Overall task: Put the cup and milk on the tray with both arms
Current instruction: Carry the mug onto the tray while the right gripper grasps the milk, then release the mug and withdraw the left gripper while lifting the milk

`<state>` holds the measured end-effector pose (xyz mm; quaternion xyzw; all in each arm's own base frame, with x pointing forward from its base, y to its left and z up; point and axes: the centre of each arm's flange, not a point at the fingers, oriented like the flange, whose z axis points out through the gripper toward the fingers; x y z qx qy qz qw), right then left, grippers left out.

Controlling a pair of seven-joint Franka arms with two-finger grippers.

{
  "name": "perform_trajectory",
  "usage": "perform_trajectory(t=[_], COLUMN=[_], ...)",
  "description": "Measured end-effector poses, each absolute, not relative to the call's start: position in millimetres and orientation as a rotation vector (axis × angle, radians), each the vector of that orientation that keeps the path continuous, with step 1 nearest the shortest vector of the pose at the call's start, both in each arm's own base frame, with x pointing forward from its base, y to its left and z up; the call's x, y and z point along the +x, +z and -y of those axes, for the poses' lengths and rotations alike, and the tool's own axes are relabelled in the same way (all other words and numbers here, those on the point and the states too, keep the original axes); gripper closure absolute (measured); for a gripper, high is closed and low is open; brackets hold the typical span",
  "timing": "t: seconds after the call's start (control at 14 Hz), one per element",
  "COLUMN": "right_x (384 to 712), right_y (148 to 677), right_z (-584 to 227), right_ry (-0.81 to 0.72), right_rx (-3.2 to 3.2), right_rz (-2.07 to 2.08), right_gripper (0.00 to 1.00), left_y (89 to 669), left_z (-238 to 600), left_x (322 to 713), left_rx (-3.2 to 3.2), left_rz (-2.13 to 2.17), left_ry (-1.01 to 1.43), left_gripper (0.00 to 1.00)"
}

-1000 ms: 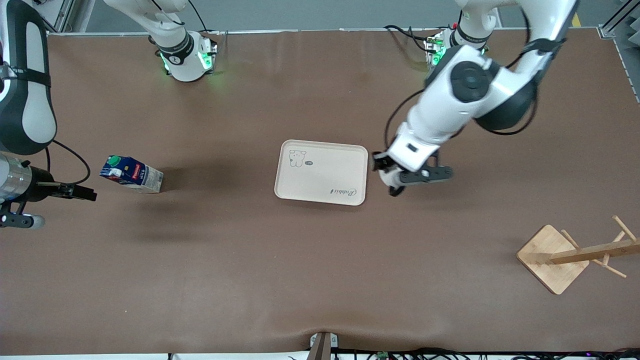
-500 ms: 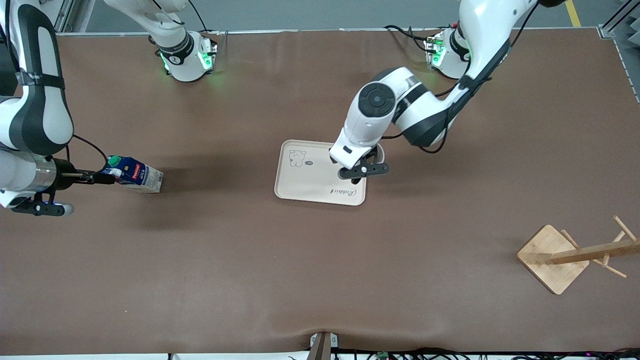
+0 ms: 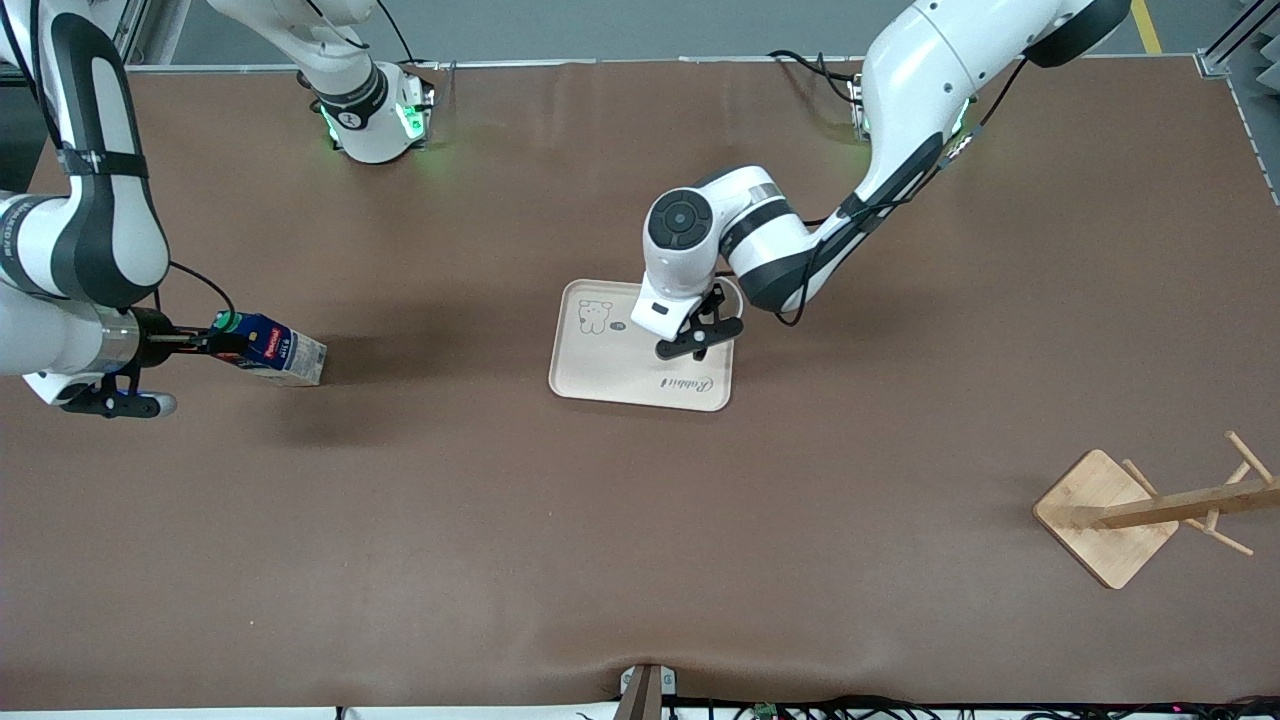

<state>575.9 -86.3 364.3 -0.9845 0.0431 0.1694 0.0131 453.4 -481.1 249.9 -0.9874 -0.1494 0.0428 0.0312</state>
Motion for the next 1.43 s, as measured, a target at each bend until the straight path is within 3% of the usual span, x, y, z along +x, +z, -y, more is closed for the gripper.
perform_trajectory(t=[0.21, 0.29, 0.5, 0.57, 0.79, 0.93, 1.14, 1.21, 1.43], right_x=[571, 570, 568, 567, 567, 568, 576, 581, 598], right_y=[352, 348, 346, 347, 347, 350, 374, 387, 428], right_z=[86, 85, 85, 85, 85, 85, 78, 73, 44], right_ry=[0.514, 0.519, 0.52, 0.518, 0.518, 0.51, 0.502, 0.488, 0.402], right_rx=[-3.071, -3.069, -3.069, -3.069, -3.069, -3.071, -3.074, -3.077, -3.067], right_rz=[-0.133, -0.133, -0.133, -0.133, -0.133, -0.132, -0.113, -0.099, -0.047], right_gripper=[0.0, 0.07, 0.4, 0.44, 0.46, 0.53, 0.53, 0.53, 0.53], left_y=[226, 221, 209, 208, 215, 227, 267, 285, 346], left_z=[487, 489, 489, 488, 490, 494, 500, 499, 471], left_x=[444, 442, 442, 445, 456, 466, 498, 511, 551], left_rx=[-2.995, -2.988, -2.979, -2.977, -2.992, -3.015, -3.075, -3.089, -3.103], left_rz=[0.448, 0.444, 0.444, 0.451, 0.475, 0.494, 0.567, 0.601, 0.722], left_ry=[0.11, 0.108, 0.127, 0.125, 0.105, 0.079, -0.002, -0.036, -0.141], left_gripper=[0.89, 0.89, 0.89, 0.85, 0.56, 0.36, 0.07, 0.0, 0.0])
